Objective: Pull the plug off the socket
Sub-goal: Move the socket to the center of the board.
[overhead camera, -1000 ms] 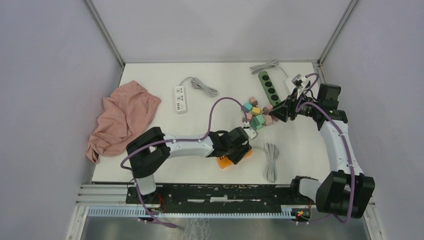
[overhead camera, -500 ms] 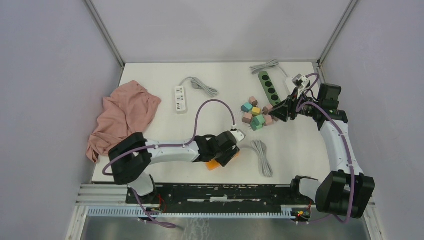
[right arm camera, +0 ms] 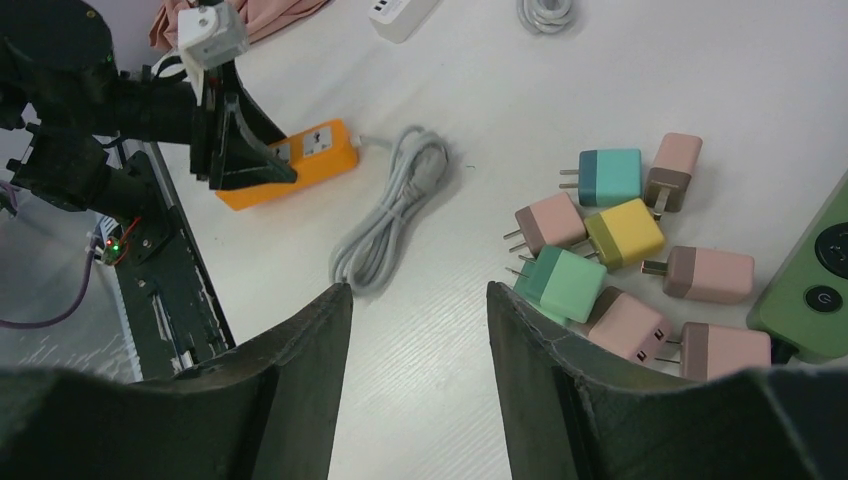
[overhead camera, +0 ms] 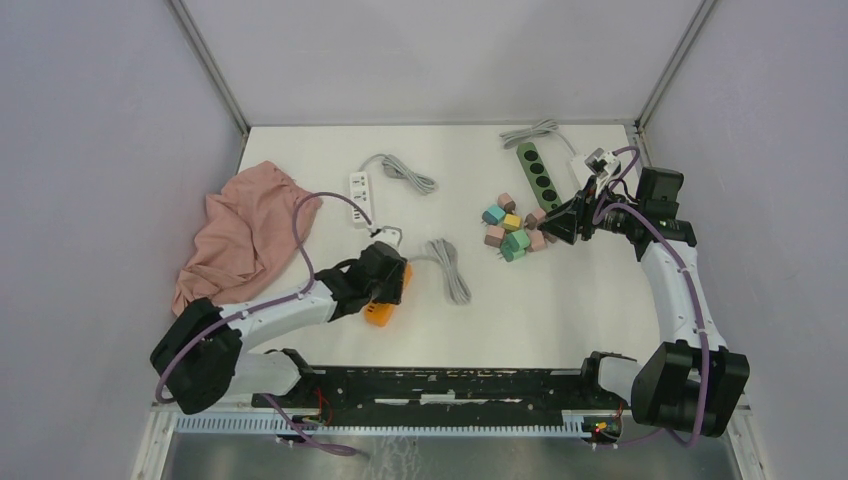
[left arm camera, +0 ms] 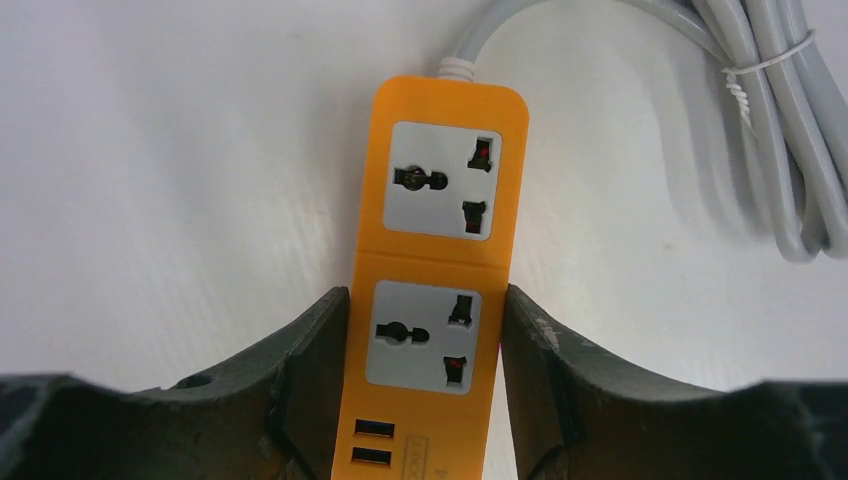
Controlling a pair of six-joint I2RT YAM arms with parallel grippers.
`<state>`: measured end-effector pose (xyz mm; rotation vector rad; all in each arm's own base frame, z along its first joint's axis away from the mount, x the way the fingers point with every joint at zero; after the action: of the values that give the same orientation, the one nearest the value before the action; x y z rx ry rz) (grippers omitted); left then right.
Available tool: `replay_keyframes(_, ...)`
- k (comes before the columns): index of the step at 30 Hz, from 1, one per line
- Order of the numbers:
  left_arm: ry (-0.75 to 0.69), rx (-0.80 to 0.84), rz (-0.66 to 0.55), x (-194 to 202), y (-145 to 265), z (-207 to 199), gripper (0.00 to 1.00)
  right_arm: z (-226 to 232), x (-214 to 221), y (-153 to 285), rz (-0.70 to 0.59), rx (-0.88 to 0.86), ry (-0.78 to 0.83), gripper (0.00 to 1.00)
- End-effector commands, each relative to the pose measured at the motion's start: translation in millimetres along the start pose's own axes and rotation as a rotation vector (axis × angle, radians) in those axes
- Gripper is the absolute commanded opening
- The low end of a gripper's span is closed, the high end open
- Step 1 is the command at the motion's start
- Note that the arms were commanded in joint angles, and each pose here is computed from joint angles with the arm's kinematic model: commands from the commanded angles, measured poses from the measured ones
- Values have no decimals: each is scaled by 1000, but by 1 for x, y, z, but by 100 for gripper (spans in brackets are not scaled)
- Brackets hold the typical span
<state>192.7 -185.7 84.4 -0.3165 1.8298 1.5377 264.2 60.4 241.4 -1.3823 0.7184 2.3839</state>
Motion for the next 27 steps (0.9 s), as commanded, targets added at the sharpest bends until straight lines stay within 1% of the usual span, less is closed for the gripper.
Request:
replay_keyframes(1,274,-161,-206,-37,0,36,3,5,-14,2,-31,-37,62,58)
replay_keyframes(4,316,-239,-269,-51,-5,51,3,4,-14,2,-31,-35,62,58)
replay_keyframes(7,324,-270,-265,-60,-19,59,4,4,-14,2,-32,-35,63,58)
replay_keyframes(8,325,-287,-254,-62,-24,61,6,5,-14,2,-32,-36,65,58)
replay_keyframes(11,321,-360,-191,-61,-42,69,23,5,-14,3,-32,-34,63,58)
replay_keyframes(14,327,-387,-160,-65,-49,72,40,5,-14,3,-34,-34,64,58)
replay_keyframes(17,343,-378,-160,-71,-46,70,63,5,-14,4,-34,-33,66,58)
replay_keyframes(20,364,-374,-166,-74,-35,70,82,5,-14,4,-34,-32,68,58)
replay_keyframes(21,371,-370,-171,-75,-31,70,87,5,-14,4,-32,-31,67,58)
replay_keyframes(22,376,-361,-178,-76,-25,70,89,5,-14,4,-32,-29,70,58)
replay_keyframes(25,379,-283,-216,-82,-6,65,92,4,-14,5,-28,-22,75,58)
replay_keyframes(27,363,-188,-253,-87,9,57,93,4,-14,6,-25,-15,82,58)
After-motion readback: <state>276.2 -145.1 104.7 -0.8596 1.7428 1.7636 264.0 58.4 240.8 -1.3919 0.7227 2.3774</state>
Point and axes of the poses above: each gripper's point midway between its finger pads, its own y axis back along the fingers, its own z axis along the line the jaws close on, x = y × z, the point moved 5 cm from there along y, back along the fingers, and after that the axes turned 3 degrees about -y, right-handed, at the moved point
